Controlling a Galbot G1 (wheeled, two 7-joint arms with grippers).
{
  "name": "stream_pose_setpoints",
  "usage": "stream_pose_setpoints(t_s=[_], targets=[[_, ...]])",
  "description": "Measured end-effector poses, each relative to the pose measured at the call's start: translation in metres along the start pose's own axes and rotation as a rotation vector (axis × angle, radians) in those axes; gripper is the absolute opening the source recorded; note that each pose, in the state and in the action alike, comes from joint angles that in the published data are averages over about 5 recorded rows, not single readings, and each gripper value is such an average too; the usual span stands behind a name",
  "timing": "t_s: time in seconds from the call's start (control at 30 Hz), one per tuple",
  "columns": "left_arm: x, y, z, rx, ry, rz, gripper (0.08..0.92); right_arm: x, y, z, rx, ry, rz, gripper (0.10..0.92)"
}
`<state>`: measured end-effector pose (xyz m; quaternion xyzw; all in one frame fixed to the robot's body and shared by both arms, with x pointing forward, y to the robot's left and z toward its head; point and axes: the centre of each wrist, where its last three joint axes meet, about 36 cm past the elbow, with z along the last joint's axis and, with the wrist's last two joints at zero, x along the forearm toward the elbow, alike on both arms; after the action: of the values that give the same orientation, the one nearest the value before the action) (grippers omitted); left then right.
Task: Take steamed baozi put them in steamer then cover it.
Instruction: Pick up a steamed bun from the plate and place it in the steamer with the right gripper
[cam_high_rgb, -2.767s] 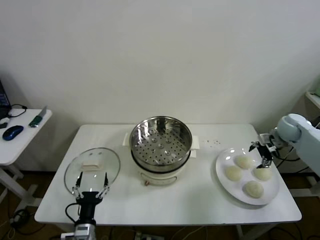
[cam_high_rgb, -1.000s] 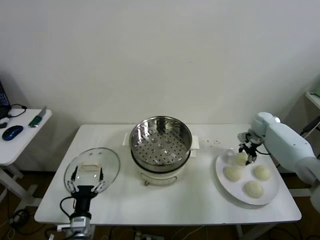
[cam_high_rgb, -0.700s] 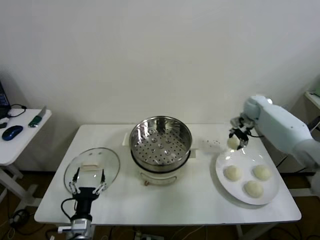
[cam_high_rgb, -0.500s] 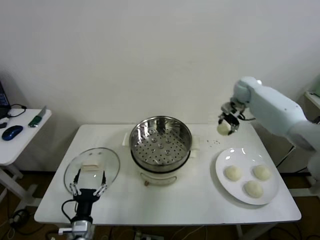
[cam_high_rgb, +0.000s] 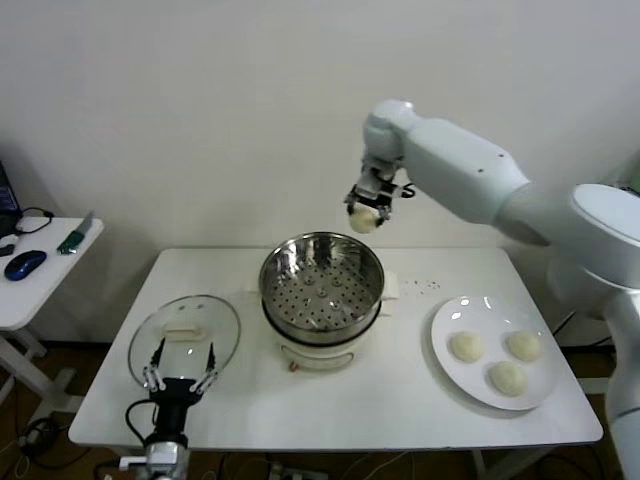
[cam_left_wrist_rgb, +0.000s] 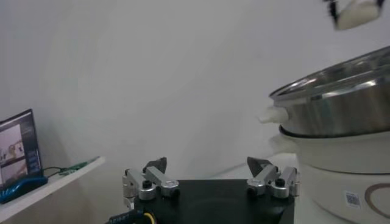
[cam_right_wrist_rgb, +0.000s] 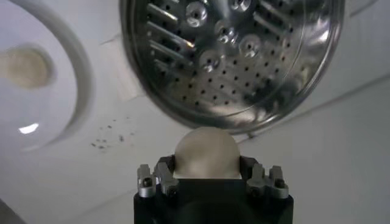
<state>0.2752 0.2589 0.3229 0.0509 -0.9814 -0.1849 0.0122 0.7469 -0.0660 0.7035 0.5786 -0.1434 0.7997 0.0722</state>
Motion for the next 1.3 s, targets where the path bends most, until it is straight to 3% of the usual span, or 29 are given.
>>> stream_pose_setpoints(t_s=[0.4,0.9,1.17,1.3], targets=[[0.002,0.009,0.001,-0.017,0.002,-0.010,0.823,-0.052,-0.063,-0.061,0.249,-0.009,-0.014,0.687],[0.004,0.014,0.000,-0.025,0.001,-0.011,0.823,-0.108,-0.060,-0.082,0.294,-0.032,-0.070,0.699],[0.004,0.014,0.002,-0.025,0.006,-0.011,0.823,-0.114,-0.062,-0.084,0.288,-0.030,-0.073,0.809],[0.004,0.014,0.003,-0.025,0.007,-0.011,0.823,-0.111,-0.060,-0.081,0.279,-0.026,-0.079,0.821]])
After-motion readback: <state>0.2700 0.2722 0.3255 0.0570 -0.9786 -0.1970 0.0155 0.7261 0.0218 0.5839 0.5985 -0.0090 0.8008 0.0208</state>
